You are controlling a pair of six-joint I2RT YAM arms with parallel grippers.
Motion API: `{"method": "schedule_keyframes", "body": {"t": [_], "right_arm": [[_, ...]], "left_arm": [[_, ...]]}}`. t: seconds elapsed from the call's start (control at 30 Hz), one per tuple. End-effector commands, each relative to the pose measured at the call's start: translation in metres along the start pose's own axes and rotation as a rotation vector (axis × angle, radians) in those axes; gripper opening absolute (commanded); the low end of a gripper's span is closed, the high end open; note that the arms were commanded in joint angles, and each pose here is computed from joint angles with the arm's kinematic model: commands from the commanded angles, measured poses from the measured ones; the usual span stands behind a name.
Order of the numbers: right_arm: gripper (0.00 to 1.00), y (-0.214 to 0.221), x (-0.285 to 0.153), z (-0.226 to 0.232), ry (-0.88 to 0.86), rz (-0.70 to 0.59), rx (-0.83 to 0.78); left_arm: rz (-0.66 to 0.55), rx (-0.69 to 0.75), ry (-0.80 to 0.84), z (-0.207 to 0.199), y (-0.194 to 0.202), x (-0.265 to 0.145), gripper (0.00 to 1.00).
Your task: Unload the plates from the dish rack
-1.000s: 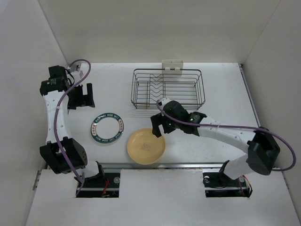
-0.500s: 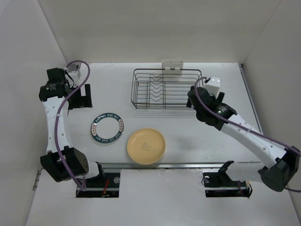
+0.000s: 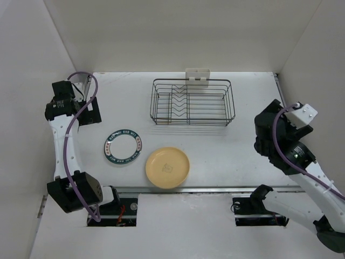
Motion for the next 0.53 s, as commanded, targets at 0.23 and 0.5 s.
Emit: {"method": "schedule_keyframes", "body": {"t": [0.23,0.5], "right_arm": [[1.0,0.03,0.004,0.03,-0.036,0.065,-0.12],[1.0,0.034,0.006,0.045,-0.031,0.069,-0.142]], "left_arm": [[-0.026,-0.031,-0.036,0.001,0.005,-0.003,1.0],[-0.031,-0.031,-0.047,0.001,0.008,-0.007,1.0]]}}
Point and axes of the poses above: each gripper's point midway between its finger pads, its own x axis out along the fingers, its own z axis along the line the jaws close on, y = z × x, the point moved 8 cm from there along -x, back along the fingers, and after that the axes turned 13 degrees about x, right-handed, at the moved point
